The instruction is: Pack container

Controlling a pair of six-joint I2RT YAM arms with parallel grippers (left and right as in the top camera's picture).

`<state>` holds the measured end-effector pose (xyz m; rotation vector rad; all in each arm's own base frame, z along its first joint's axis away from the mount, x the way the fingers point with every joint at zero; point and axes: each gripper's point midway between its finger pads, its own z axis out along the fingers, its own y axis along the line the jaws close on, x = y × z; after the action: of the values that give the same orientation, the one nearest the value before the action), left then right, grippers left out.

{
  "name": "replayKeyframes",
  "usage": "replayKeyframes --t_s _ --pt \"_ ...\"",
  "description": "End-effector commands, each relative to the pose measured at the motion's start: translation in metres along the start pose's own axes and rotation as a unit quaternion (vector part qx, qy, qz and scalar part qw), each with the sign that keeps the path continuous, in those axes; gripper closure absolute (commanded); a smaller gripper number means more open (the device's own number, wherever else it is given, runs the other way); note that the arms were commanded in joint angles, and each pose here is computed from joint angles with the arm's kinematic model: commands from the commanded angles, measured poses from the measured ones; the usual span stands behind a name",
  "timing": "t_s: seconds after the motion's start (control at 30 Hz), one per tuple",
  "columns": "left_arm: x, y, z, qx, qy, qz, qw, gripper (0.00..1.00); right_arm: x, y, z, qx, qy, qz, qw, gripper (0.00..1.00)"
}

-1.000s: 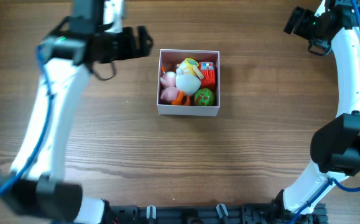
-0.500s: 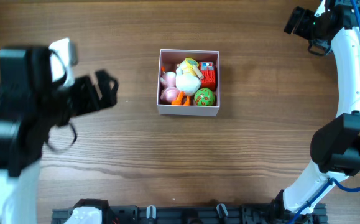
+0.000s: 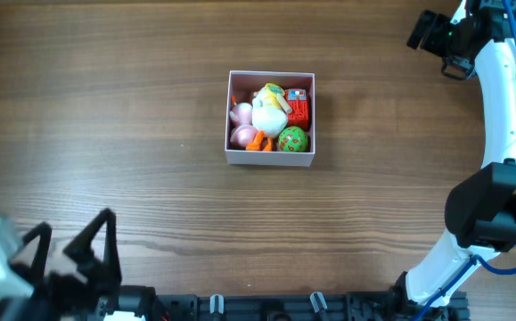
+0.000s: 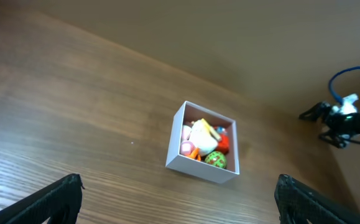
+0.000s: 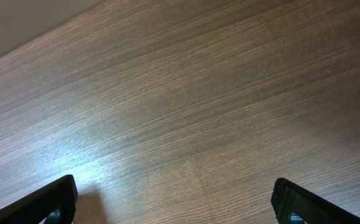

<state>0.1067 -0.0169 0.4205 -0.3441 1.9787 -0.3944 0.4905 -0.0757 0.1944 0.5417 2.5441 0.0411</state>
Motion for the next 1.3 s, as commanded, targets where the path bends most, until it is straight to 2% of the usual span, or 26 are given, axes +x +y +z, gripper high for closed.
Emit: replayKeyframes --t_s 0.0,0.4,0.63,0.77,0.9,1.27 --pt "0.006 0.003 -0.018 0.007 -0.020 -0.007 1.000 0.00 0.000 0.004 -0.003 -0.008 -0.002 -0.002 1.000 0.00" --pt "0.026 0.014 -0.020 -0.014 0.015 -0.003 1.000 0.00 0.000 0.004 -0.003 -0.008 -0.002 -0.002 1.000 0.00" --pt "0.014 0.010 -0.007 -0.009 -0.004 0.130 0.991 0.00 0.000 0.004 -0.003 -0.008 -0.002 -0.002 1.000 0.00" --pt "0.009 0.014 0.016 -0.026 -0.014 0.157 0.987 0.00 0.000 0.004 -0.003 -0.008 -0.002 -0.002 1.000 0.00" --pt "0.007 0.023 0.042 -0.041 -0.043 0.149 0.987 0.00 0.000 0.004 -0.003 -0.008 -0.002 -0.002 1.000 0.00" --pt "0.033 0.052 0.088 -0.032 -0.174 0.150 0.973 0.00 0.000 0.004 -0.003 -0.008 -0.002 -0.002 1.000 0.00"
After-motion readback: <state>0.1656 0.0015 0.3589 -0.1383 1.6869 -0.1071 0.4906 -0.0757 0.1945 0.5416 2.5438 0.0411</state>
